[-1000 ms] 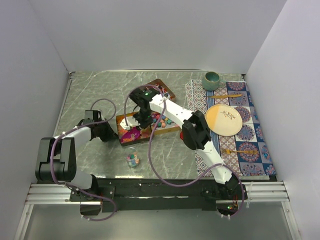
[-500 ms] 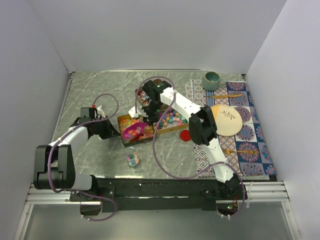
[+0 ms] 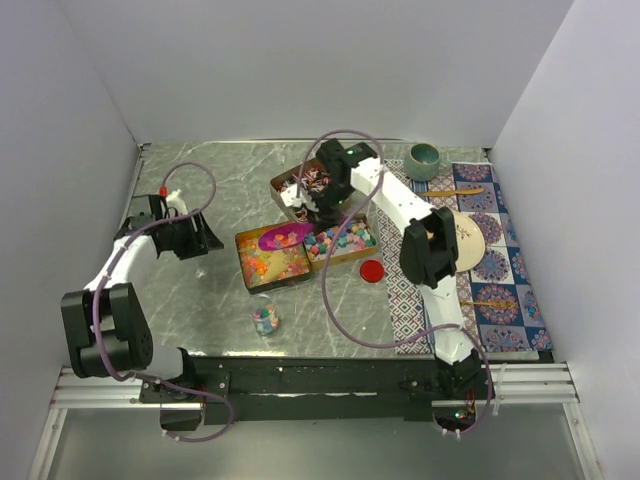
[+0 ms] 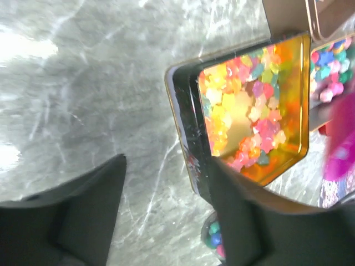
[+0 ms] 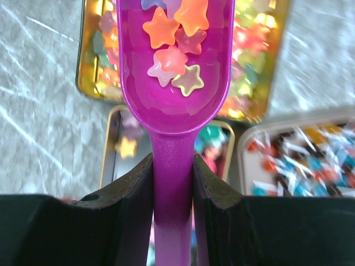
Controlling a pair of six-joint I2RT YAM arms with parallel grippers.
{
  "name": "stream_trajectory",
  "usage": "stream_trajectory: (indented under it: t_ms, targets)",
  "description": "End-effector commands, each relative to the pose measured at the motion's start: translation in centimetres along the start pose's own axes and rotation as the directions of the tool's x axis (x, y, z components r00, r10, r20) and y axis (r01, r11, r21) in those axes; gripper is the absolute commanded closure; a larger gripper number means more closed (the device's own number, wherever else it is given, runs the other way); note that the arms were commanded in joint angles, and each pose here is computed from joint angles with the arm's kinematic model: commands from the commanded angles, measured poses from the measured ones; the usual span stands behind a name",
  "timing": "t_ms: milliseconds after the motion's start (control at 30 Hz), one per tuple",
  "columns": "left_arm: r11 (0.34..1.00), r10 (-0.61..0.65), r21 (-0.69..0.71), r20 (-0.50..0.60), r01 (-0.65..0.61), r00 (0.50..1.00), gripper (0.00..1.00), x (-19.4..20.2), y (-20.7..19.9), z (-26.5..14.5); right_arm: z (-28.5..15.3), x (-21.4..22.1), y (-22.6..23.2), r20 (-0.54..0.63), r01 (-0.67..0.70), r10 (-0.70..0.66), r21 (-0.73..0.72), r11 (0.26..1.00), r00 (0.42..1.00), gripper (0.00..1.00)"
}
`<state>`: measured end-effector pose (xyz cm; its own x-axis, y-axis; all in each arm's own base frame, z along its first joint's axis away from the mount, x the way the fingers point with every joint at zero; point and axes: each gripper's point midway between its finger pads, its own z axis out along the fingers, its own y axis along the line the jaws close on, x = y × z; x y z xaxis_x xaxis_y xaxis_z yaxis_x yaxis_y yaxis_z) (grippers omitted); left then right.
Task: Pack the candies
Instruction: Scoop the fake candies from the storage box, then place the fake candies in the packing bottle.
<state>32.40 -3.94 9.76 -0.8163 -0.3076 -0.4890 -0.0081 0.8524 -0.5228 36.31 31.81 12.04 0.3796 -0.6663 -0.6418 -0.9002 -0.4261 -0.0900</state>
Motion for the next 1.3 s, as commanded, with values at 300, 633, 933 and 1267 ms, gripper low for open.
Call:
stream_trajectory:
  t_ms: [300,633,933,1267]
  targets:
    - [0.993,0.089,-0.092,0.197,-0.072,0.976,0.03,-3.1,-0.1,-3.7,-8.0,-7.5,5.1,-0.132,0.04,-0.024,0.121,0.992,0.991,1.0]
    - [0.985,0.102,-0.165,0.373,-0.042,0.922,0.03,-5.1,-0.6,-8.5,-6.7,-8.8,11.0,-0.303,0.085,-0.075,0.019,0.996,0.95,1.0]
    - [0.981,0.102,-0.192,0.43,-0.02,0.897,0.03,-5.0,0.2,-9.4,-5.7,-10.2,12.2,-0.425,0.169,-0.154,-0.002,0.986,0.892,1.0]
    - [0.985,0.097,-0.175,0.494,-0.01,0.864,0.03,-5.2,-0.5,-11.1,-5.7,-9.5,12.5,-0.594,0.228,-0.18,0.006,0.974,0.784,1.0]
